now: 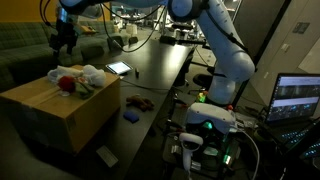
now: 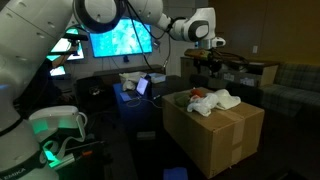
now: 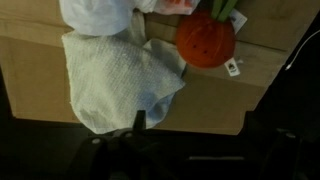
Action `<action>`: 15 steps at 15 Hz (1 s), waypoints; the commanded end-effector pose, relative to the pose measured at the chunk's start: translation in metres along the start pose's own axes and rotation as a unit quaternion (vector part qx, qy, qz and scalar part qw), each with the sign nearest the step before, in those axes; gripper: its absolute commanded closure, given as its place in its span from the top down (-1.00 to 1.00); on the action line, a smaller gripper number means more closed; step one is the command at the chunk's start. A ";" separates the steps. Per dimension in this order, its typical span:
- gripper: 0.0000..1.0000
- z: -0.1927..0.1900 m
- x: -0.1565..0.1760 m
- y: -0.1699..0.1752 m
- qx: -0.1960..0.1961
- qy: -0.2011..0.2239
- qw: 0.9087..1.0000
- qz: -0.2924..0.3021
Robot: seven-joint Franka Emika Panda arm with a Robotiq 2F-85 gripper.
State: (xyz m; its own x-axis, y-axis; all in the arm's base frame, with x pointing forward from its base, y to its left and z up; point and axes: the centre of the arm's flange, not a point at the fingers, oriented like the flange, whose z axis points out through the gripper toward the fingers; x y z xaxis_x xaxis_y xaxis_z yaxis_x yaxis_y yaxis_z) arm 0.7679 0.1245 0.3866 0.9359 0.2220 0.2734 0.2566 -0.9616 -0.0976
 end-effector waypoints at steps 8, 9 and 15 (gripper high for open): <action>1.00 0.024 -0.104 -0.080 -0.023 -0.024 0.998 -0.055; 1.00 0.027 -0.109 -0.083 -0.028 -0.018 0.998 -0.057; 1.00 0.045 -0.134 -0.102 -0.045 0.036 0.996 -0.068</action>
State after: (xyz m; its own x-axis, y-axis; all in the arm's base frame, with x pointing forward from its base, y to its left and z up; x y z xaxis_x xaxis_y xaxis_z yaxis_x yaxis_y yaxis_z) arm 0.6532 0.1982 0.3160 0.8916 0.3490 0.2886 0.3663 -0.9305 -0.0065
